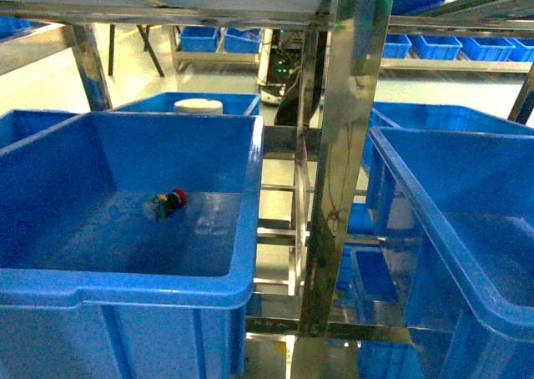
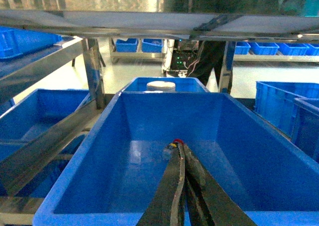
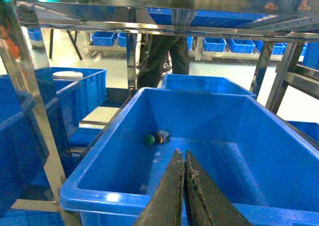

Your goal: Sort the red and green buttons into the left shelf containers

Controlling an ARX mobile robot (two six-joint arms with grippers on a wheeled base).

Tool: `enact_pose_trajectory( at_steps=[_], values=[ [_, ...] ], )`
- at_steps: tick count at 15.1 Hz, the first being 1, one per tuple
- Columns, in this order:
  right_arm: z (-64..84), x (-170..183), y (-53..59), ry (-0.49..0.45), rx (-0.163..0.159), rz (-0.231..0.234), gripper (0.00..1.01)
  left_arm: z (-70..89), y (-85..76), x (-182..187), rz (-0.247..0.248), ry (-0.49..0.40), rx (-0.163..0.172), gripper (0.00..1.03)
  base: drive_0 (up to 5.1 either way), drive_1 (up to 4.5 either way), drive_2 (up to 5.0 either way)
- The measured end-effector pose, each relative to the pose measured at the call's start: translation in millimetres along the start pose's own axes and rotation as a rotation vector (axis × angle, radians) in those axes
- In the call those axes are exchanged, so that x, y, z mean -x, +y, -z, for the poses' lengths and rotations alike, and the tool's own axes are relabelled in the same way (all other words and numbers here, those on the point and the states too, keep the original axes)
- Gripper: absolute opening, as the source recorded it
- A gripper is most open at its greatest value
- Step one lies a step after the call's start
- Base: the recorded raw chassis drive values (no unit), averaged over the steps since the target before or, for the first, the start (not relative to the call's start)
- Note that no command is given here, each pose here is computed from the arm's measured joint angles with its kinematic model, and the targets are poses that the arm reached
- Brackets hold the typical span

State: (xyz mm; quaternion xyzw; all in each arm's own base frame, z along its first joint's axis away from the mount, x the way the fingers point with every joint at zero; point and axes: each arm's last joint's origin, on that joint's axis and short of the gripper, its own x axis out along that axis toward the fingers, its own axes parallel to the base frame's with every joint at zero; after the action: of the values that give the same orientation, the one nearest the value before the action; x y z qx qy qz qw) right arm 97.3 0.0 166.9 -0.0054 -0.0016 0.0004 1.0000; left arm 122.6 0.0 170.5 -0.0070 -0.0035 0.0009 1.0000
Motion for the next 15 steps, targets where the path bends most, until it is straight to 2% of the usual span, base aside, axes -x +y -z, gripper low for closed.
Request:
enact_pose_trajectory(
  at_steps=[8,10,11,12,15],
  values=[
    [0.0,0,0.0,0.0,0.0,0.0,0.02,-0.7,0.0,14,0.001,-0.008,0.0,0.02,0.0,0.0,0.0],
    [0.0,0,0.0,0.0,0.0,0.0,0.02,5.8,0.0,24,0.003,0.041,-0.002,0.02,0.0,0.0,0.0],
    [0.0,0,0.0,0.0,0.0,0.0,0.02,0.6,0.1,25,-0.001,-0.011,-0.003,0.02,0.0,0.0,0.0],
    [0.0,0,0.0,0.0,0.0,0.0,0.02,4.1,0.2,25,-0.003,0.018,-0.003,0.02,0.0,0.0,0.0],
    [0.0,0,0.0,0.0,0.0,0.0,0.02,2.8,0.0,25,0.001,0.005,-0.003,0.04,0.0,0.0,0.0]
  ],
)
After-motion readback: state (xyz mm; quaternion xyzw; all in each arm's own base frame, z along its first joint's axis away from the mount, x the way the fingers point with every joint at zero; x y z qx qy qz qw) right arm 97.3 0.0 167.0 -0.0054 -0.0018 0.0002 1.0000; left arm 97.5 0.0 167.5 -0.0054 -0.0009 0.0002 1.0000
